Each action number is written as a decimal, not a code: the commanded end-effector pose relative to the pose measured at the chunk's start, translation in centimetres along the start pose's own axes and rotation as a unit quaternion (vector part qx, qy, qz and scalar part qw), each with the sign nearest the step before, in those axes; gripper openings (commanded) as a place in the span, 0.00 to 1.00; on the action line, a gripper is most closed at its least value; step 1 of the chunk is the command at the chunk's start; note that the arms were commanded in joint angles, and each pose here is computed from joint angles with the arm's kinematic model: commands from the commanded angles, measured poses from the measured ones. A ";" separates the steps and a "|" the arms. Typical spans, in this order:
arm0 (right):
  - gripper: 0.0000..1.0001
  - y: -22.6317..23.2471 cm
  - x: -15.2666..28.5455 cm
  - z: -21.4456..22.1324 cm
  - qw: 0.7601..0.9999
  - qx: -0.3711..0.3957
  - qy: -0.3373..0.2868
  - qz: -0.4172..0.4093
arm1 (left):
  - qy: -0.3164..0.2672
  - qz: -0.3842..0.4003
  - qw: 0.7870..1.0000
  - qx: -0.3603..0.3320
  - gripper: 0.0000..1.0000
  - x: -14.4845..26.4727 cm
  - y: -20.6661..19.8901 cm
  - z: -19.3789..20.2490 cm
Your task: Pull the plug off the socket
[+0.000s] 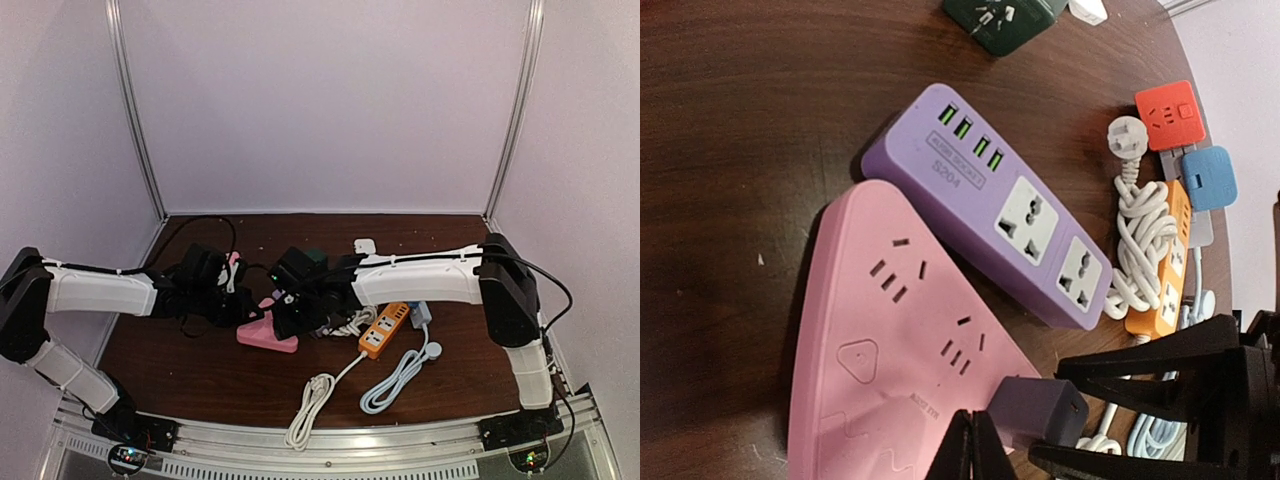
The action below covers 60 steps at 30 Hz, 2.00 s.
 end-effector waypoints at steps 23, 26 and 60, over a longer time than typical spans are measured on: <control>0.18 0.4 -0.9 -0.3 1.000 0.008 -0.015 0.017 | 0.043 -0.021 0.998 0.033 0.01 -2.9 1.7 2.4; 0.17 0.4 -0.9 -0.5 1.000 0.007 -0.019 0.020 | 0.045 -0.038 0.997 0.040 0.00 -3.0 2.7 2.9; 0.14 0.6 2.4 -4.7 0.997 0.003 -0.069 0.018 | 0.111 -0.136 0.983 0.046 0.00 -3.2 8.2 7.4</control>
Point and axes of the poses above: each gripper's point midway between its finger pads, its own x axis back along the fingers, its own y axis along the line the jaws close on, z = x × y, the point moved 2 cm from there along x, back along the fingers, and after that the axes turned 2 degrees about x, right-handed, at the moved point
